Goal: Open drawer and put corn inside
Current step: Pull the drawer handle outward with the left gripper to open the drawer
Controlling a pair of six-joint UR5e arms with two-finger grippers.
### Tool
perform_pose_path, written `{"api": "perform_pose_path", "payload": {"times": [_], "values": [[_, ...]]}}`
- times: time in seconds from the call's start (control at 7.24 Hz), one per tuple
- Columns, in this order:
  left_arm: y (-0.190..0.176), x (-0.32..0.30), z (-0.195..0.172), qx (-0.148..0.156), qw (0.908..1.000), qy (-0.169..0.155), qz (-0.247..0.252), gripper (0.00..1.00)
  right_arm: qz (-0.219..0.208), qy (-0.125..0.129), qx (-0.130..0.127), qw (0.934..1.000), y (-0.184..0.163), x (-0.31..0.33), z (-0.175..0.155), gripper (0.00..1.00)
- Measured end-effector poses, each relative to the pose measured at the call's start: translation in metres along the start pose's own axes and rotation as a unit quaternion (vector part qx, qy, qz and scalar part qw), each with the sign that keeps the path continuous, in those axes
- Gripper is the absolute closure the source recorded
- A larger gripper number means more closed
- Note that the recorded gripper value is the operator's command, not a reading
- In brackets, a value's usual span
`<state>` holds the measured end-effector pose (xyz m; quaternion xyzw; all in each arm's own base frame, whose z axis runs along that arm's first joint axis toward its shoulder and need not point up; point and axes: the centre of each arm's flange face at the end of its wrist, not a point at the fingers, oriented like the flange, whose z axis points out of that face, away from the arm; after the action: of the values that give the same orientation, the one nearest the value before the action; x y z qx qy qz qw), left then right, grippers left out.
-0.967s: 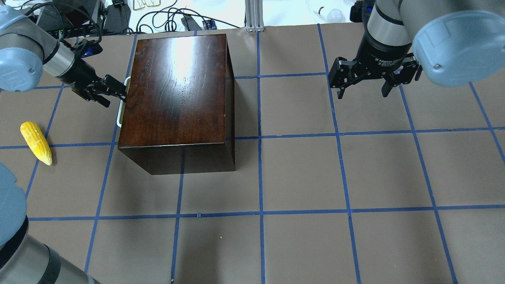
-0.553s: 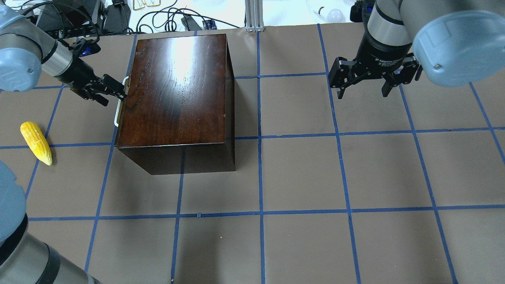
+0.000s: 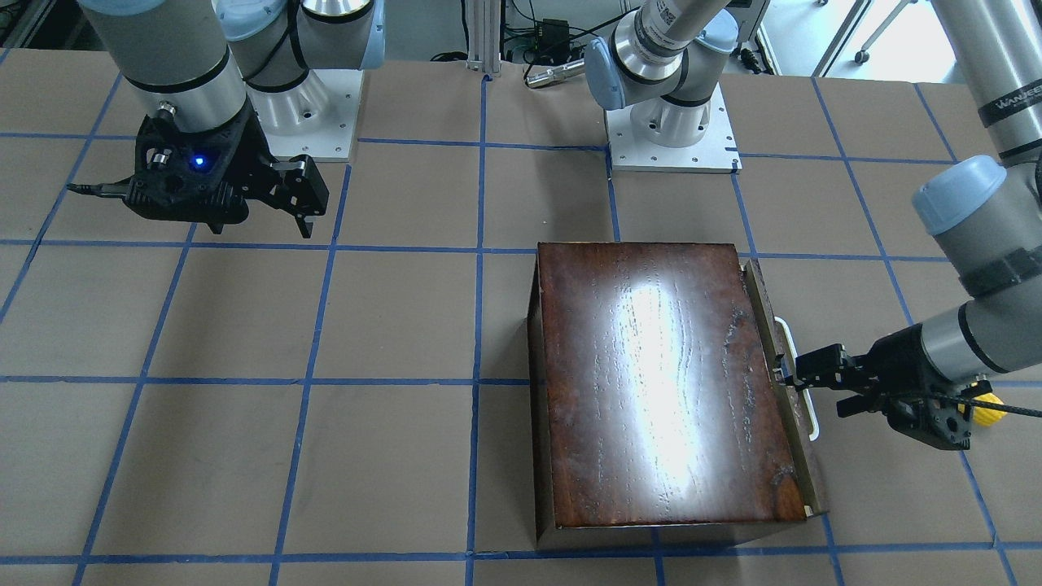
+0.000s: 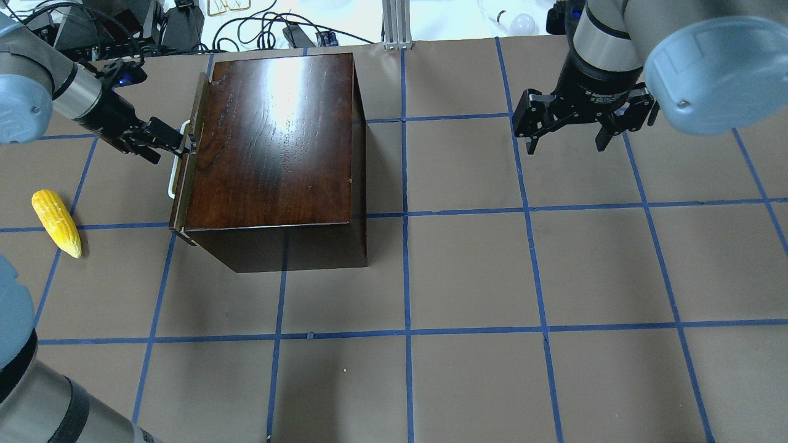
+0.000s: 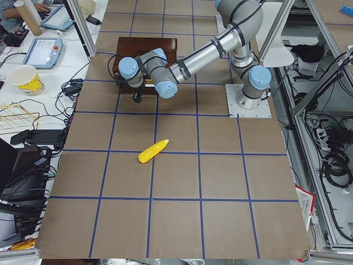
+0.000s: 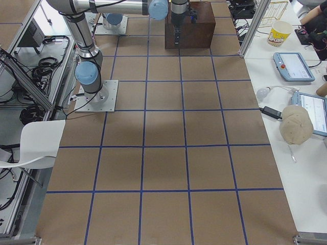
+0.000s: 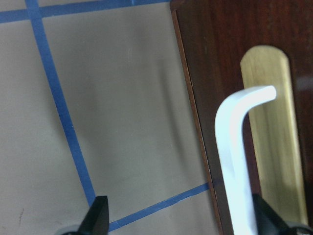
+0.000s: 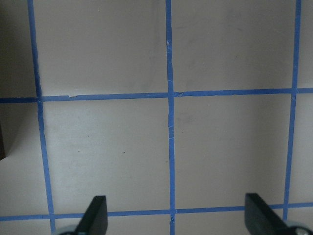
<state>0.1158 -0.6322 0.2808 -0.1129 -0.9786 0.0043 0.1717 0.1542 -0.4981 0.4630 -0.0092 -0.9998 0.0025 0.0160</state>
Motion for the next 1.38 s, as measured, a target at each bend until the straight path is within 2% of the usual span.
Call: {"api": "perform_pose_path", "payload": {"times": [0.83,1.38], "values": [[-0.002,-0.025,-0.018,0.008,0.9996,-0.017,0.021,0.00,0.000,0.000,0.000,1.0000,0.000,0.000,0.000,0.00],[0.011,-0.055,-0.032,0.006,0.9986,-0.034,0.039,0.00,0.000,0.000,0.000,1.0000,0.000,0.000,0.000,0.00]]}}
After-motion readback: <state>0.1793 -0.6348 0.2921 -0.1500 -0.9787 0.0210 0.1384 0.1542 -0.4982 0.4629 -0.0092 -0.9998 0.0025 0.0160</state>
